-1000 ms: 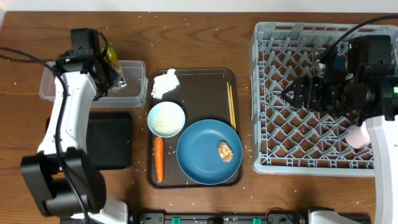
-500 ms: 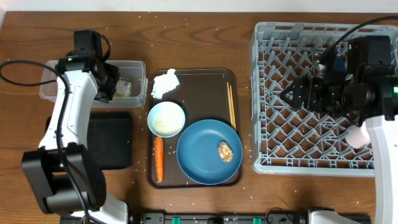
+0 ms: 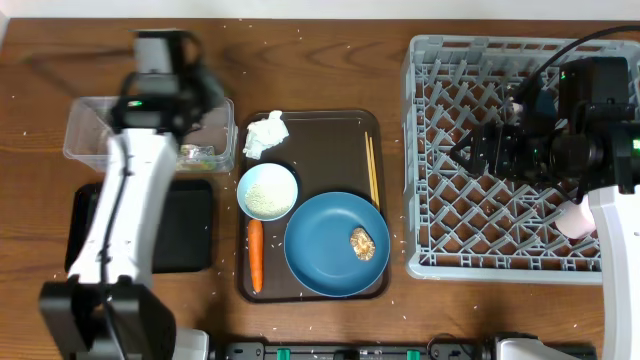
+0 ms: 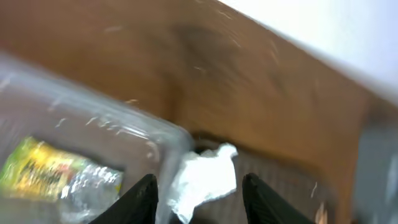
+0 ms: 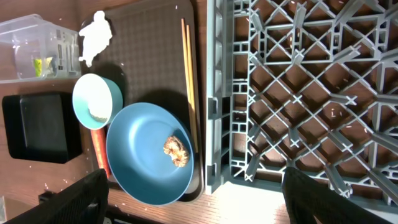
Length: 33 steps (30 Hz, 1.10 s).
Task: Sort waste into correct bins and load items into the dishwasher rack
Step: 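Grasp the white tissue on the tray with the left gripper, then carry the tissue to the clear bin and release it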
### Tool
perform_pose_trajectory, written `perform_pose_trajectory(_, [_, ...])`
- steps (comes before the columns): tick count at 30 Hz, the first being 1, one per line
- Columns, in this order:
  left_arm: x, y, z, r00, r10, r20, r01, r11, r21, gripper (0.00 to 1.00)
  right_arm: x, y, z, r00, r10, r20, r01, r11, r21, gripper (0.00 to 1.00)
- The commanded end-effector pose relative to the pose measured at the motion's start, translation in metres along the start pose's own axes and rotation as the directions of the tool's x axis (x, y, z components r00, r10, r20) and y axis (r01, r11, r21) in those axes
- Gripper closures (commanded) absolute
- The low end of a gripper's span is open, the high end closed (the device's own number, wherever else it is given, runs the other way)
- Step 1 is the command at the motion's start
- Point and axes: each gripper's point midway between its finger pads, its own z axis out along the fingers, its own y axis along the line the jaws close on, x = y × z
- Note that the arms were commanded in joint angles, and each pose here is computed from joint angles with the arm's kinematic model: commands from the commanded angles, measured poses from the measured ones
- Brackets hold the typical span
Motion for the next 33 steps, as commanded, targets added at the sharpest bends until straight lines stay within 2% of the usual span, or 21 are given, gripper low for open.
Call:
perform_pose_trajectory(1, [0.030,-0.028,0.033,0.895,0.441,-0.066,-0.438,0.897,0.054,0.55,0.002,0.001,0.000,1.000,0.001,-0.002,-0.001,1.000,0.004,0.18])
perform_pose_trajectory(6, [0.067,-0.044,0.078,0.817,0.560,-0.138,-0.550,0.828,0.109,0.50,0.004,0.000,0.000,1.000,0.004,-0.012,-0.004,1.000,0.006,0.18])
perform_pose_trajectory(16, [0.104,-0.029,0.139,0.790,0.566,-0.235,-0.563,0.822,0.087,0.48,0.006,0.000,0.000,1.000,0.006,-0.017,-0.006,1.000,0.007,0.17])
perform_pose_trajectory(27, [0.121,-0.006,0.162,0.770,0.561,-0.303,-0.583,0.812,0.021,0.49,0.006,0.000,0.000,1.000,0.006,-0.017,-0.006,1.000,0.007,0.17])
perform_pose_trajectory(33, [0.130,-0.010,0.164,0.758,0.570,-0.317,-0.592,0.806,0.033,0.73,0.006,0.000,0.000,1.000,0.007,-0.017,-0.006,1.000,0.007,0.18])
